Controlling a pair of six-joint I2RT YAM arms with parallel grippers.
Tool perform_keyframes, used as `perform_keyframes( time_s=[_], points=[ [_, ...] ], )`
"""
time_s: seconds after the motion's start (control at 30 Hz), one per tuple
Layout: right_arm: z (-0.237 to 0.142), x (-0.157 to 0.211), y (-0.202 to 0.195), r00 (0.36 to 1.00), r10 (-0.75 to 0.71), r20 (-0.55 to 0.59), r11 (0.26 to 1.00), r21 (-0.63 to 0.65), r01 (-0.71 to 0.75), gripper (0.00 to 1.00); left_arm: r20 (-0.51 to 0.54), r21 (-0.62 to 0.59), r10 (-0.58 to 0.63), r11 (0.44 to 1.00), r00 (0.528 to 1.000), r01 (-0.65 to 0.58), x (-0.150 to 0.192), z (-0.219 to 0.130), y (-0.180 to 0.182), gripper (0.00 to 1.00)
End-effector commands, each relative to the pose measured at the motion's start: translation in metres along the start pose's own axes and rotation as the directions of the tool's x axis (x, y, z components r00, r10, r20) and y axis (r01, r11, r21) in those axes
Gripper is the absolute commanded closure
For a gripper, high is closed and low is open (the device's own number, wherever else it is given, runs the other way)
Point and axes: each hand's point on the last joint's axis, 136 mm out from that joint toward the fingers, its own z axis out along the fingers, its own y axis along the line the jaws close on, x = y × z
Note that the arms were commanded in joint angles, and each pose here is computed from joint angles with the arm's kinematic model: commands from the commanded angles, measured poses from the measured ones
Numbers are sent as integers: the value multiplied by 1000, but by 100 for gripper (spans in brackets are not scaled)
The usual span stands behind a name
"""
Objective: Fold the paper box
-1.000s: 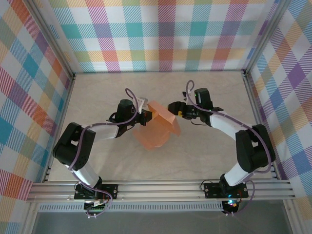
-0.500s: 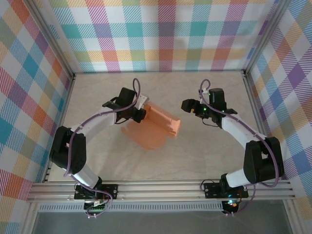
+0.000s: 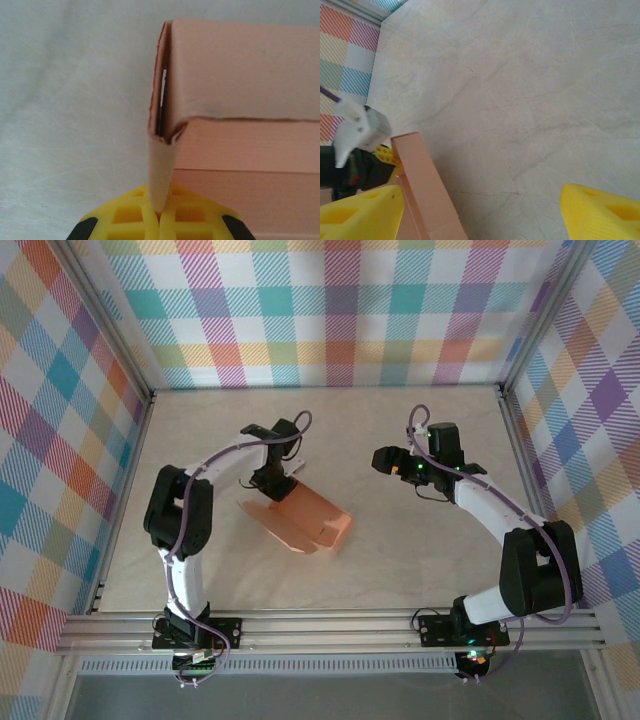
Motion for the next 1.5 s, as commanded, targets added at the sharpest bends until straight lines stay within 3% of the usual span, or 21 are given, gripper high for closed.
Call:
perform_keyframes(
  time_s=[0.0, 0.13, 0.37, 0.63, 0.8, 0.83, 0.9, 1.0, 1.13, 1.3, 1.4, 1.47],
  points=[
    [4, 5, -6, 1000, 2, -10, 1000, -11, -3, 19, -110, -10, 64, 998, 992, -65, 12, 4, -1, 97],
    [8, 9, -10, 1000, 14, -16, 1000, -11, -14, 18, -141, 18, 94, 996, 985, -93, 7, 14, -7, 95],
    [11, 9, -16, 1000, 14, -12, 1000, -11, -14, 18, -149, -18, 103, 994, 983, -107, 3, 9, -4, 75],
    [16, 12, -18, 1000, 21, -21, 999, -35, -22, 18, -66, -44, 89, 995, 994, -92, -14, -15, -3, 67],
    [14, 13, -17, 999, -25, -29, 999, -29, 24, 18, 43, -46, 69, 997, 997, -67, -30, -38, -4, 67],
    [14, 13, -16, 999, -35, -29, 999, -27, 34, 18, 68, -45, 64, 997, 996, -61, -34, -43, -5, 56],
    [13, 13, -16, 998, -50, -29, 999, -18, 49, 17, 119, -52, 49, 998, 992, -43, -40, -54, -4, 53],
    [13, 15, -15, 998, -62, -34, 998, -15, 61, 16, 220, -82, 5, 997, 976, 14, -52, -74, 2, 34],
    [20, 20, -4, 992, -114, -53, 993, -33, 112, 12, 407, -100, -72, 987, 910, 123, -70, -115, 13, 14],
    [36, 33, 21, 946, -311, -89, 950, -13, 311, 8, 536, -125, -153, 958, 831, 257, -61, -151, 30, 1],
    [47, 38, 34, 915, -387, -110, 921, -12, 389, 7, 614, -144, -270, 885, 742, 442, -37, -172, 59, 0],
    [56, 41, 38, 906, -403, -125, 914, -10, 405, 7, 673, -114, -353, 819, 650, 563, -10, -187, 78, 0]
  ],
)
